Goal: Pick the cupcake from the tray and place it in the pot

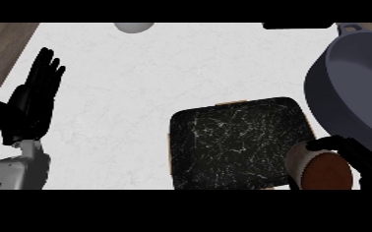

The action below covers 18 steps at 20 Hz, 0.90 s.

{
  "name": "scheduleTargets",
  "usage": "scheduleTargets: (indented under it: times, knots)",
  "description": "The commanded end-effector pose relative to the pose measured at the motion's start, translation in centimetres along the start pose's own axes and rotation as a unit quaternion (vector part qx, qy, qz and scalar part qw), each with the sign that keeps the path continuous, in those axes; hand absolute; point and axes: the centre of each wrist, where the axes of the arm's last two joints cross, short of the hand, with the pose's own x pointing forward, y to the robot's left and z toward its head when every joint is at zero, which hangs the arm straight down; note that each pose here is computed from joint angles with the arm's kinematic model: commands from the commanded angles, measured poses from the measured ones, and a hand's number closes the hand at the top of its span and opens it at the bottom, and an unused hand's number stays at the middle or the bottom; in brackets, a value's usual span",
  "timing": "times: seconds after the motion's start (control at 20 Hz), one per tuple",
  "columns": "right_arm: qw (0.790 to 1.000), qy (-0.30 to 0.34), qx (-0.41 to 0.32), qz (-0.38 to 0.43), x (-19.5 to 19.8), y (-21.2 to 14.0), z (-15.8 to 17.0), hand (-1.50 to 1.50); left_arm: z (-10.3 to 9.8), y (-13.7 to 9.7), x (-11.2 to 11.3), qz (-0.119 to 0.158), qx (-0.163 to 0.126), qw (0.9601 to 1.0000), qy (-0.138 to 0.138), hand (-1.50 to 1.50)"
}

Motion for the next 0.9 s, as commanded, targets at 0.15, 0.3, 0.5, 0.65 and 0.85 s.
scheduleTargets:
  times: [0.15, 0.3, 0.5, 0.65, 0.85]
  knots:
    - [0.996, 0.023, -0.081, -0.03, -1.5, -6.1, -0.9, 1.5, 0.7, 0.1, -0.9, -0.003, -0.005, 1.0, 0.001, 0.0]
    - [0.995, 0.032, -0.084, -0.052, -4.0, -6.7, -2.3, 1.5, -1.2, -0.8, 0.0, 0.003, 0.006, 1.0, 0.0, 0.0]
    - [0.991, 0.054, -0.099, -0.066, -7.7, -9.1, -5.7, 1.5, -0.8, -2.0, 0.7, -0.005, -0.002, 1.0, -0.004, 0.0]
    - [0.988, 0.078, -0.094, -0.099, -11.5, -9.2, -5.7, 1.5, -1.3, -1.6, -0.4, -0.008, -0.005, 1.0, -0.002, 0.0]
    - [0.979, 0.083, -0.118, -0.146, -14.2, -9.3, -9.3, 1.5, 0.0, -1.7, 0.0, 0.002, -0.014, 0.9999, -0.004, 0.0]
